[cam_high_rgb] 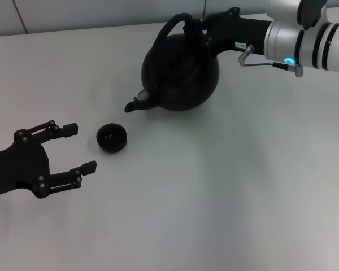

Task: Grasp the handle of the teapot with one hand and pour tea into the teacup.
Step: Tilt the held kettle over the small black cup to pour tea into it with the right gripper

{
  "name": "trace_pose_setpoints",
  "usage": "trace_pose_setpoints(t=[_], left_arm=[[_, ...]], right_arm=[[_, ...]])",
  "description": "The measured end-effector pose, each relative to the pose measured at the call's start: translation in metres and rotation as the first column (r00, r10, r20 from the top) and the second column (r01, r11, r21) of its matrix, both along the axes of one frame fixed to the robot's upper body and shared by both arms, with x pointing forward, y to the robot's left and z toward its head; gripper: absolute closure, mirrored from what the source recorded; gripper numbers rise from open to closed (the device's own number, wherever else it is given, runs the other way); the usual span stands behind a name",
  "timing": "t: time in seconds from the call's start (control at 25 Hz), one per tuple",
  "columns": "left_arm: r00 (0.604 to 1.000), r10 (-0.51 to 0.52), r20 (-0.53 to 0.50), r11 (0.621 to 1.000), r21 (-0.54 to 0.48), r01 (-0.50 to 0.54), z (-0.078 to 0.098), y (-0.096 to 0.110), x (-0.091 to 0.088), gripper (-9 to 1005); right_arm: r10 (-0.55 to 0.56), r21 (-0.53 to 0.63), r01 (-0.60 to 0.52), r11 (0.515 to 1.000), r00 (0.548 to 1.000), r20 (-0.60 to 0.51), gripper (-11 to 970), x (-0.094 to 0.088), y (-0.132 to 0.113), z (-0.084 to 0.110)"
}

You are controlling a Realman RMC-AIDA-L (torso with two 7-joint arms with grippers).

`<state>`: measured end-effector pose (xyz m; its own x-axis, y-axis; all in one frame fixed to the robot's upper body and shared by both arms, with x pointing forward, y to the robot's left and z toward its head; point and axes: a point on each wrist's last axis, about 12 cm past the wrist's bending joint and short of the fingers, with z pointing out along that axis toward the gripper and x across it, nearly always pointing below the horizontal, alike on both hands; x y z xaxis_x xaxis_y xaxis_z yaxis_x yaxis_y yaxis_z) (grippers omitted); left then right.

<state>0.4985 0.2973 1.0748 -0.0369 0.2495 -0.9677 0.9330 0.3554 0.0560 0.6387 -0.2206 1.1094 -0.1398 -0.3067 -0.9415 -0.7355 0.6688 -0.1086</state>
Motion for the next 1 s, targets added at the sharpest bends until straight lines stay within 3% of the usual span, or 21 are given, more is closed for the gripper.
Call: trace_pose_setpoints(t=[1.0], left_arm=[[1.000, -0.012, -0.001, 1.000, 0.020, 0.012, -0.001, 0.000, 0.000, 197]], right_arm=[[0.094, -0.092, -0.090, 0.992, 0.995, 0.038, 827, 0.009, 0.033, 0.010]])
